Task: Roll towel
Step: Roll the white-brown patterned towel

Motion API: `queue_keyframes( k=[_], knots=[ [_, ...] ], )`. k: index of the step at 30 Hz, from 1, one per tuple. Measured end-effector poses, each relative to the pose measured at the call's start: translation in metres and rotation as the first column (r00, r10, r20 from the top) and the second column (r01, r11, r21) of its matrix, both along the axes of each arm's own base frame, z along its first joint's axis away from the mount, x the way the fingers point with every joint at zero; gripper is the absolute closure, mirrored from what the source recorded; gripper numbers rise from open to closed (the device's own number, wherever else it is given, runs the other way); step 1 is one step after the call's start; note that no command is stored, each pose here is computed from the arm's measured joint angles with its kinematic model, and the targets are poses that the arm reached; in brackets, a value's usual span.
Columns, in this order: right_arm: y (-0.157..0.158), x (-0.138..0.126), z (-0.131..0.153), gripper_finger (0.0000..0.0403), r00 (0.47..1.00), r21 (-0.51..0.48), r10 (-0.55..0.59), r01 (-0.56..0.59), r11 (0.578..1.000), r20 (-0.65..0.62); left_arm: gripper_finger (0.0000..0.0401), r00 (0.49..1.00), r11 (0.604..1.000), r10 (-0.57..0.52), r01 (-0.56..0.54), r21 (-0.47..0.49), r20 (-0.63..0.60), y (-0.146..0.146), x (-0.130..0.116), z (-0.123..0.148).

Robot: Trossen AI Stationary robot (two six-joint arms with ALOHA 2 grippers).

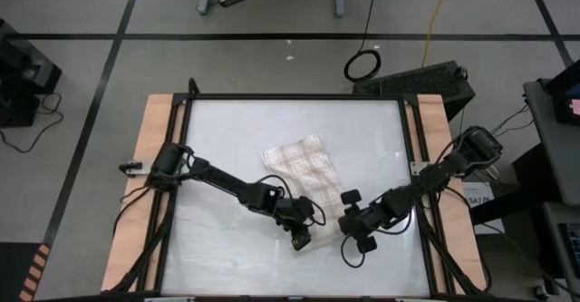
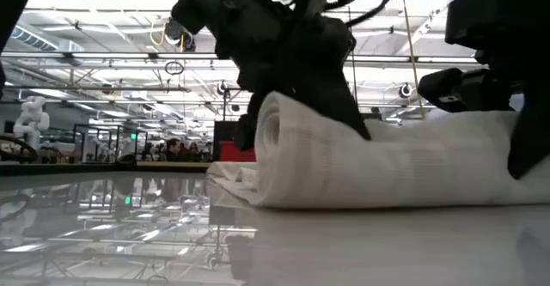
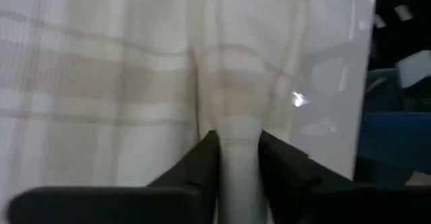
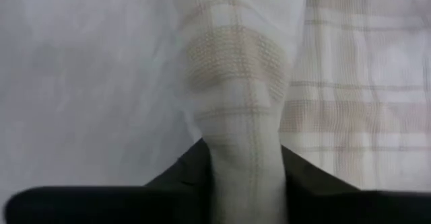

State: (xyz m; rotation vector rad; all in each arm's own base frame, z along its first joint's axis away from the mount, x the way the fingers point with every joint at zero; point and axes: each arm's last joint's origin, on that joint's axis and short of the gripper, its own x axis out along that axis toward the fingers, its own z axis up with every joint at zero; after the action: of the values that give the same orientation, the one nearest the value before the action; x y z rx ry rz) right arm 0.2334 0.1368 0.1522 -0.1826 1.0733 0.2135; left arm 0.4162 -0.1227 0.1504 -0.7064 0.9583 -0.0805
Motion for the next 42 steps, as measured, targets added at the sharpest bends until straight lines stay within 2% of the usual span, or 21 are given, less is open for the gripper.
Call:
queue_keyframes(
  k=[2, 4, 7, 10, 12, 15, 18, 20, 24, 29, 33, 42],
  knots=[
    [0.000, 0.001, 0.000, 0.0330, 1.000, -0.002, 0.018, -0.018, 1.000, 0.006, 0.0267, 1.000, 1.000, 0.006, -0.006, -0.001, 0.014, 0.000, 0.000, 0.003],
    [0.000, 0.002, 0.001, 0.0342, 0.999, 0.002, 0.036, -0.036, 0.999, 0.016, 0.0227, 0.999, 0.998, 0.039, -0.039, 0.040, 0.008, 0.002, -0.003, 0.008],
    [0.000, 0.002, 0.001, 0.0348, 0.999, 0.008, 0.042, -0.042, 0.999, 0.010, 0.0175, 0.997, 0.995, 0.070, -0.070, 0.069, -0.008, 0.005, -0.007, 0.017],
    [0.000, 0.002, 0.001, 0.0347, 0.998, 0.047, 0.058, -0.057, 0.997, -0.014, 0.0141, 0.995, 0.994, 0.088, -0.085, 0.068, -0.041, 0.010, -0.015, 0.029],
    [-0.001, 0.002, 0.000, 0.0347, 0.997, 0.080, 0.070, -0.067, 0.995, -0.035, 0.0131, 0.995, 0.994, 0.088, -0.085, 0.069, -0.046, 0.011, -0.022, 0.043],
    [-0.002, 0.002, 0.000, 0.0347, 0.996, 0.106, 0.077, -0.071, 0.992, -0.048, 0.0128, 0.998, 0.996, 0.058, -0.059, 0.060, 0.029, 0.006, -0.029, 0.067],
    [-0.004, 0.004, 0.000, 0.0348, 0.995, 0.131, 0.079, -0.071, 0.989, -0.058, 0.0128, 0.989, 0.997, 0.041, -0.049, 0.058, 0.145, -0.010, -0.035, 0.090],
    [-0.006, 0.005, 0.001, 0.0348, 0.994, 0.163, 0.083, -0.071, 0.984, -0.068, 0.0128, 0.984, 0.994, 0.040, -0.056, 0.089, 0.176, -0.024, -0.043, 0.096],
    [-0.013, 0.009, 0.001, 0.0348, 0.992, 0.227, 0.091, -0.068, 0.972, -0.091, 0.0128, 0.983, 0.980, 0.031, -0.066, 0.185, 0.183, -0.057, -0.055, 0.086],
    [-0.023, 0.014, 0.002, 0.0348, 0.987, 0.324, 0.108, -0.064, 0.944, -0.118, 0.0119, 0.956, 0.955, 0.012, -0.097, 0.279, 0.292, -0.085, -0.056, 0.075],
    [-0.031, 0.018, 0.003, 0.0348, 0.983, 0.406, 0.122, -0.056, 0.912, -0.139, 0.0099, 0.933, 0.942, -0.023, -0.100, 0.320, 0.359, -0.095, -0.048, 0.063],
    [-0.051, 0.026, 0.005, 0.0348, 0.983, 0.512, 0.112, -0.022, 0.859, -0.146, 0.0065, 0.951, 0.911, -0.017, -0.113, 0.397, 0.309, -0.089, -0.034, 0.026]
  ],
)
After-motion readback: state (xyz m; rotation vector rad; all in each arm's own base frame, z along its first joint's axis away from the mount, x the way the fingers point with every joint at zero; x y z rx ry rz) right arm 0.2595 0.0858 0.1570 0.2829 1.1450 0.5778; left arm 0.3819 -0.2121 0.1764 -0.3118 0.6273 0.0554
